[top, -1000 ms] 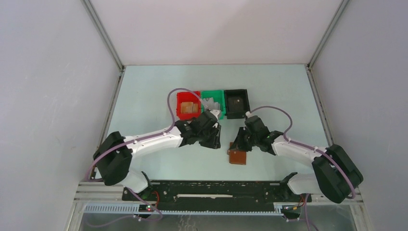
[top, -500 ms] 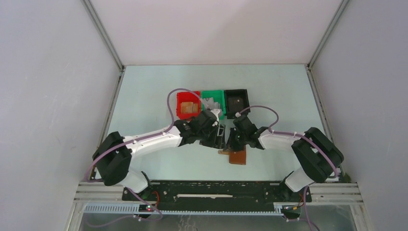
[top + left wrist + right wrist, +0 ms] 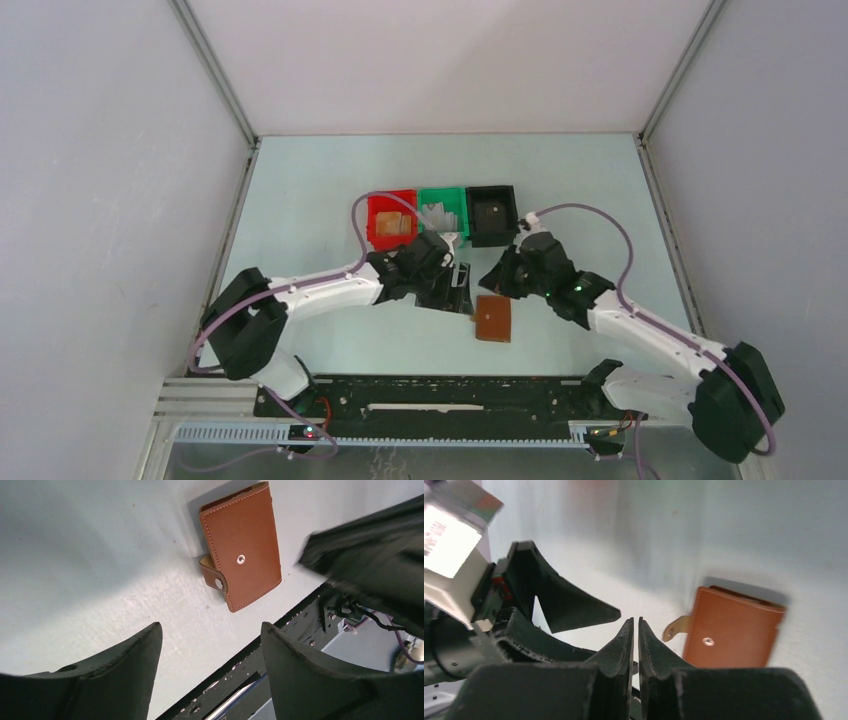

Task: Take the credit cards out of the card holder
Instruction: Open the card holder at the center of the board, then remove the credit card from the card holder.

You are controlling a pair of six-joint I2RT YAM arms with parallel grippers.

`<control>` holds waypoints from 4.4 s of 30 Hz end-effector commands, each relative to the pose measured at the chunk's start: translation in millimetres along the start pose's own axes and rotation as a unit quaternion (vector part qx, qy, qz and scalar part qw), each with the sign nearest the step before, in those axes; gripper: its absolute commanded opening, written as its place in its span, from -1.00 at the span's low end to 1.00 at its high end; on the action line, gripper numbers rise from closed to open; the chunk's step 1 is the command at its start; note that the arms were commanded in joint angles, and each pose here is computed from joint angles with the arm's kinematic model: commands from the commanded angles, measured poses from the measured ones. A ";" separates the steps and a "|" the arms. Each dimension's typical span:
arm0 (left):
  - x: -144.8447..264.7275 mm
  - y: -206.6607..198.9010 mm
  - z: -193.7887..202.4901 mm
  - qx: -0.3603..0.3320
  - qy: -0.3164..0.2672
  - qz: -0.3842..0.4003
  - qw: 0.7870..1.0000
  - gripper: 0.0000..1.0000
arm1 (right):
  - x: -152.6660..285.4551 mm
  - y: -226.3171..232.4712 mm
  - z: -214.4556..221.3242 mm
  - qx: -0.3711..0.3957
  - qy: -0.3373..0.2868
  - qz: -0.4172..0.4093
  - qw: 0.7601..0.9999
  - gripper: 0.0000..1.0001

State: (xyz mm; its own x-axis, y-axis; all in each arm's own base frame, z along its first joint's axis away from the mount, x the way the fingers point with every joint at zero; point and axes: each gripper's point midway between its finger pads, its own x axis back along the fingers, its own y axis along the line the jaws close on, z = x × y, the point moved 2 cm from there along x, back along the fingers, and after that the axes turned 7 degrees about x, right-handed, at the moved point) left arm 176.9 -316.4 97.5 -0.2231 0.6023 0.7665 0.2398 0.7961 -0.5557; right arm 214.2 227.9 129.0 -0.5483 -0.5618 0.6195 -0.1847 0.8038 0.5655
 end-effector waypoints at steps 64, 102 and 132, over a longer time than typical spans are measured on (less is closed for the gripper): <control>-28.5 -44.3 -15.1 -0.027 0.008 -0.028 0.999 -1.00 | 42.7 -74.3 15.6 -0.062 -0.024 0.074 0.995 -0.21; 14.5 58.8 -18.1 -0.003 -0.009 -0.105 0.994 -1.00 | 3.6 -56.9 46.4 -0.131 0.027 0.038 0.990 -0.32; -4.2 84.4 7.3 0.008 0.035 -0.135 0.990 -1.00 | -0.2 -43.7 42.7 -0.105 0.026 0.007 0.994 -0.19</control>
State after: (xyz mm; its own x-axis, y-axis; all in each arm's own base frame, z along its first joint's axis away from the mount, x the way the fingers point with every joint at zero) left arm 181.5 -235.2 34.2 -0.2018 0.3126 0.9282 0.1242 0.9482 -0.2924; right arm 185.7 193.7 84.6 -0.5370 -0.5433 0.6453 0.0321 0.7513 0.6592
